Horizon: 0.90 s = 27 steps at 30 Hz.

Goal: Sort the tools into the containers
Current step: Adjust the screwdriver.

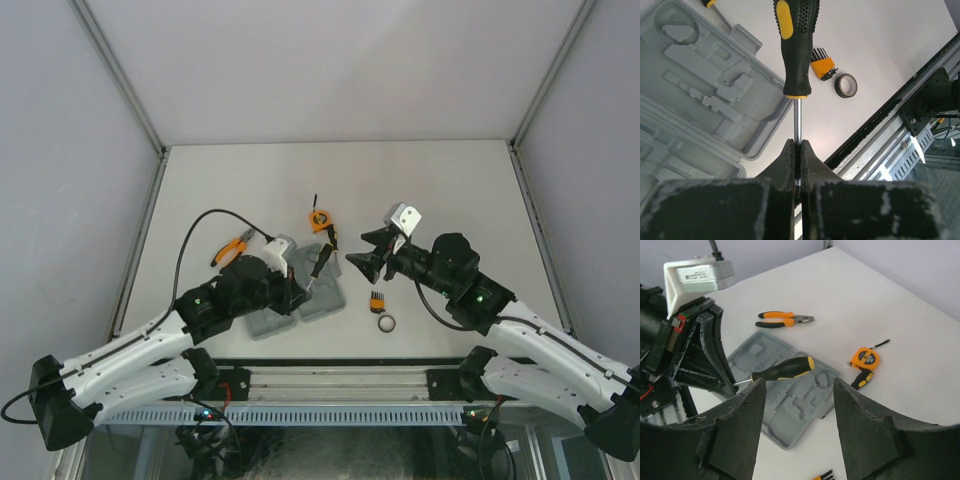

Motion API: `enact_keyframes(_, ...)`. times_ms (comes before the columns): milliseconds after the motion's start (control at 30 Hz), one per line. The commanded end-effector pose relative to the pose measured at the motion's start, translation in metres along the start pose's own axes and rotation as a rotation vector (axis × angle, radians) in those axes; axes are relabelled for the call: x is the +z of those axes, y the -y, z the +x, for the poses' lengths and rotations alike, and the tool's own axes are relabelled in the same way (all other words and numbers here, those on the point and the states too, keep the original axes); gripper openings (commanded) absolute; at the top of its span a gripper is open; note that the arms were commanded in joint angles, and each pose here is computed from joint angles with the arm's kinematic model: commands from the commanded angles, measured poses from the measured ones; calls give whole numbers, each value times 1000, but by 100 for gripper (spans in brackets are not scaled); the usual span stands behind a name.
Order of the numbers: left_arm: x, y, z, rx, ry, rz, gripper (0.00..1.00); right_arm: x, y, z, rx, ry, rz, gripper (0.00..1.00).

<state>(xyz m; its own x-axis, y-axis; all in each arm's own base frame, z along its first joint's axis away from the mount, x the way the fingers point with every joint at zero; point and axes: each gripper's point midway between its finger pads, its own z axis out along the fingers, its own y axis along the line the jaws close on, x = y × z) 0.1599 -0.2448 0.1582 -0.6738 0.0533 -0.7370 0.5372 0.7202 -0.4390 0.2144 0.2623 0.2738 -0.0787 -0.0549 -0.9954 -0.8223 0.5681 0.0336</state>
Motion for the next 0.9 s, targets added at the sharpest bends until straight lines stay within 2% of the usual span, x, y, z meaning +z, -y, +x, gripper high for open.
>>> enact_keyframes(0,-11,13,-30,41,92,34,0,0,-23,-6,-34,9,-113,56)
enact_keyframes(100,-12,14,-32,46,98,36,0,-2,-35,-1,-81,-2,-187,56)
enact_keyframes(233,-13,9,-33,44,105,10,0,2,-24,6,-145,-33,-116,58)
enact_keyframes(400,-11,9,-28,28,87,14,0,5,-27,17,-346,-66,-103,62)
enact_keyframes(633,-14,12,-22,41,50,30,0,6,-51,34,-671,-100,-234,63)
enact_keyframes(867,-12,31,-12,56,-23,123,0,1,-59,40,-826,-104,-319,65)
